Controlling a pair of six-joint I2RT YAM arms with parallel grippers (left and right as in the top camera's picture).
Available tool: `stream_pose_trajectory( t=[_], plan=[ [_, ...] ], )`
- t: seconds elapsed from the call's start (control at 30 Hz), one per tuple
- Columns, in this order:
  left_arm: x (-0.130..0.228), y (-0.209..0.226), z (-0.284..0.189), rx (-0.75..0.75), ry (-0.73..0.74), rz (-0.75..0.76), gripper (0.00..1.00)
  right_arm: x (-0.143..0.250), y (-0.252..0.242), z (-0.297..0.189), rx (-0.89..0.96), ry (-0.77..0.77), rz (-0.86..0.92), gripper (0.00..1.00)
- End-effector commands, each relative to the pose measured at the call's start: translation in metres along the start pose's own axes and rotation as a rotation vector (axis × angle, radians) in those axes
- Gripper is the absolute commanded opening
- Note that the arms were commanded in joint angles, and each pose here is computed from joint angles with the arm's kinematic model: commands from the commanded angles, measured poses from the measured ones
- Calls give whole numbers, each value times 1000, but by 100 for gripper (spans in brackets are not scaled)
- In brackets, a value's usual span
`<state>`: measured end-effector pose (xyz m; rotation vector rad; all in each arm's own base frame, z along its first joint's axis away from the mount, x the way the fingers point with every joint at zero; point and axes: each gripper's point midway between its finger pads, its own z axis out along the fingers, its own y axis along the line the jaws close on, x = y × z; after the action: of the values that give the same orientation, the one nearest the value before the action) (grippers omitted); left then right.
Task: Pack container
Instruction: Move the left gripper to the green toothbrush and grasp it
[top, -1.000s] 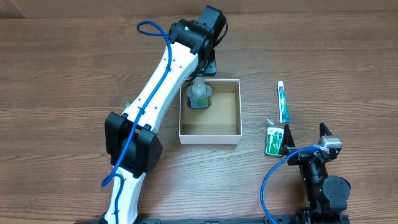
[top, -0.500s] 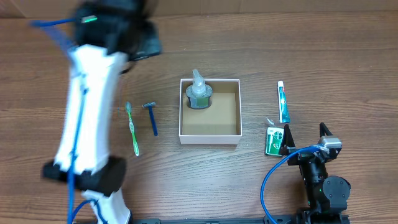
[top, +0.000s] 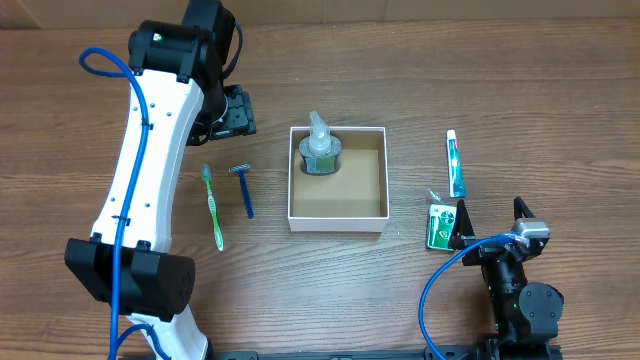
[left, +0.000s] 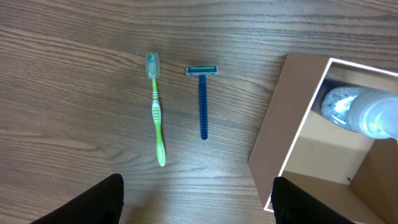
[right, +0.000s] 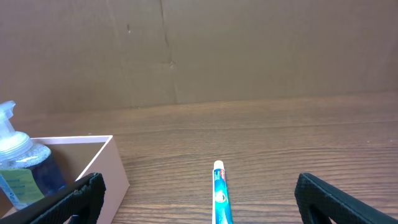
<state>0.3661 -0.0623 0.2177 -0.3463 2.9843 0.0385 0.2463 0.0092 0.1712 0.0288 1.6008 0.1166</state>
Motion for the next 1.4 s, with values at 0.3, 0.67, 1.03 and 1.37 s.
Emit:
stream_pose_trajectory(
  t=[0.3, 0.67, 1.03, 1.37],
  plan=[
    [24, -7, -42, 15, -219, 28, 75, 0, -1, 0, 2, -10, -7, 100],
    [78, 15, 60, 0, -114, -45, 78, 0, -1, 0, 2, -10, -7, 100],
    [94, 55, 139, -7, -54, -159, 78, 0, -1, 0, 2, -10, -7, 100],
    [104, 72, 181, -66, -118, -150, 96, 0, -1, 0, 2, -10, -7, 100]
  ],
)
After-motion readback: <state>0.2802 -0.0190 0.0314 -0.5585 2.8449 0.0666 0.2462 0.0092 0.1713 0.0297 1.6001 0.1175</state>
